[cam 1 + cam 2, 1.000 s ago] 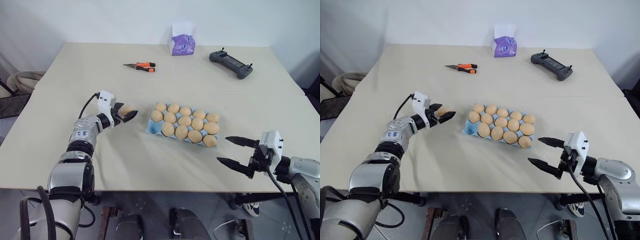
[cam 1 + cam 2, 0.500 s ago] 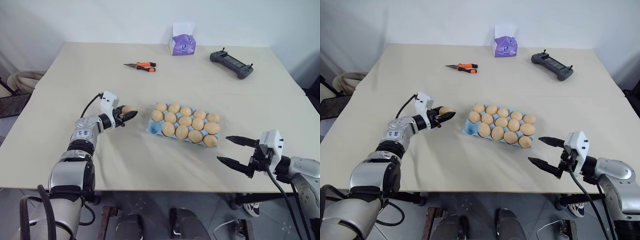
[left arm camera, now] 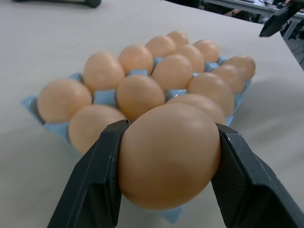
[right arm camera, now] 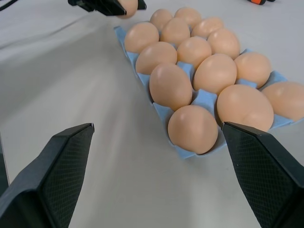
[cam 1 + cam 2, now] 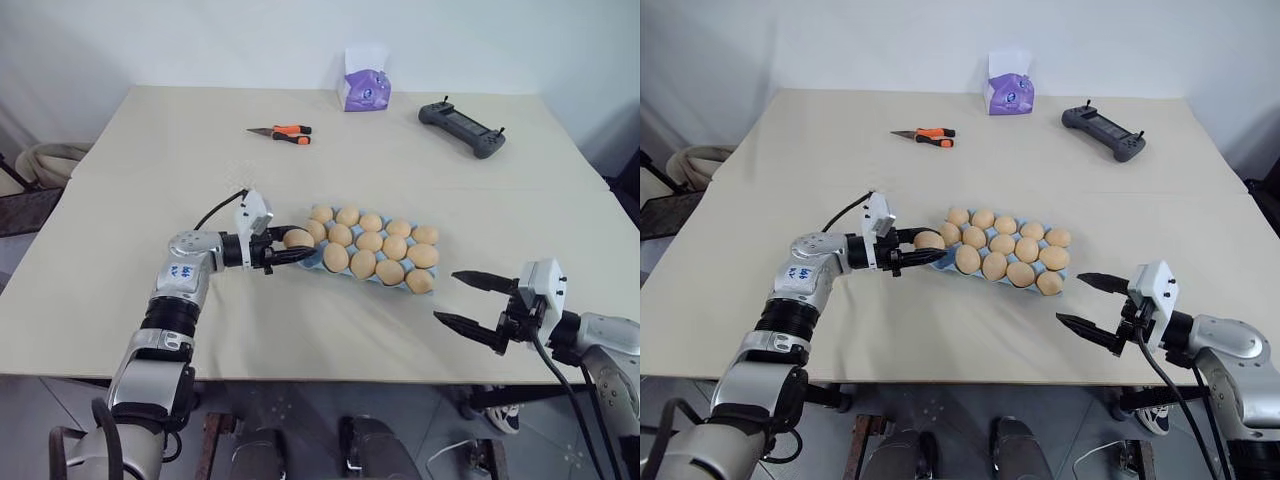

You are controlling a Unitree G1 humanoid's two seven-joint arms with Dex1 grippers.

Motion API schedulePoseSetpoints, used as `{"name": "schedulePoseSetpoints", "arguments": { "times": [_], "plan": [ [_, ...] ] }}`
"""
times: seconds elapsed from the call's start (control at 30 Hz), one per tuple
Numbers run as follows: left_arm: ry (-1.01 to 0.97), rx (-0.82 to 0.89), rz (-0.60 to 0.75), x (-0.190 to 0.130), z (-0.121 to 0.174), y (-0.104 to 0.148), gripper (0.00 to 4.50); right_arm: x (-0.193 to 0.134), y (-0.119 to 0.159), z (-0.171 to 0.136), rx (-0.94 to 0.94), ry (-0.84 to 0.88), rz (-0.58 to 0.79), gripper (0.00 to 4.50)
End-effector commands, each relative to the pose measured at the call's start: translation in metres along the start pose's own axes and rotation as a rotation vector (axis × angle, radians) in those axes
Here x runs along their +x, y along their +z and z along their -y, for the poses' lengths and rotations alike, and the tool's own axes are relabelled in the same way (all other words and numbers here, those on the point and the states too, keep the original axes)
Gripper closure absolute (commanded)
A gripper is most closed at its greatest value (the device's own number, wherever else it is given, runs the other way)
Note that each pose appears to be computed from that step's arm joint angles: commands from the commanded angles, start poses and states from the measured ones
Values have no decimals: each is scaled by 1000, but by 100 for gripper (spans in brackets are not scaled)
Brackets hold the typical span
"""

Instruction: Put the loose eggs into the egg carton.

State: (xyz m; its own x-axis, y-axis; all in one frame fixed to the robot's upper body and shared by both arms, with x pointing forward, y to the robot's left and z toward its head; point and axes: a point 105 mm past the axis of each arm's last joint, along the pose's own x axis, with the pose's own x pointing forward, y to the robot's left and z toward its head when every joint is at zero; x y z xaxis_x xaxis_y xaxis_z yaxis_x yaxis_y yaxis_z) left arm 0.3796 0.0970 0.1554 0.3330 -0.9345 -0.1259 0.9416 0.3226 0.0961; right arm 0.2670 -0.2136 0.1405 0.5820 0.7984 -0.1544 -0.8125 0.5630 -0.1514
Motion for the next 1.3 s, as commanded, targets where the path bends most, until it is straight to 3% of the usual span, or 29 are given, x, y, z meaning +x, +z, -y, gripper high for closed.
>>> {"name": "schedulePoseSetpoints", "arguments": {
  "times": [0.03,0.23,0.27,0.37,0.5,0.67,0.9,1.03,1.3],
  "plan": [
    [7,29,16,4,-1,7,202,-3,9,0,-32,-19,27,0],
    [13,12,7,8,0,5,15,-4,8,0,-30,-30,28,0],
    [12,12,7,8,0,5,5,-4,8,0,-30,-31,28,0],
    [-1,12,14,6,1,8,5,-5,8,0,-30,-34,28,0],
    [2,25,101,-8,0,30,5,-5,9,0,-31,-38,29,0],
    [-38,53,63,-43,10,32,5,-7,9,1,-32,-44,28,0],
    [-25,6,160,-99,18,40,5,-15,10,5,-40,-61,14,0],
    [25,14,142,-130,22,31,5,-21,9,10,-44,-72,0,0],
    [107,-17,66,-148,26,5,5,-26,8,19,-49,-71,-19,0]
  ]
}}
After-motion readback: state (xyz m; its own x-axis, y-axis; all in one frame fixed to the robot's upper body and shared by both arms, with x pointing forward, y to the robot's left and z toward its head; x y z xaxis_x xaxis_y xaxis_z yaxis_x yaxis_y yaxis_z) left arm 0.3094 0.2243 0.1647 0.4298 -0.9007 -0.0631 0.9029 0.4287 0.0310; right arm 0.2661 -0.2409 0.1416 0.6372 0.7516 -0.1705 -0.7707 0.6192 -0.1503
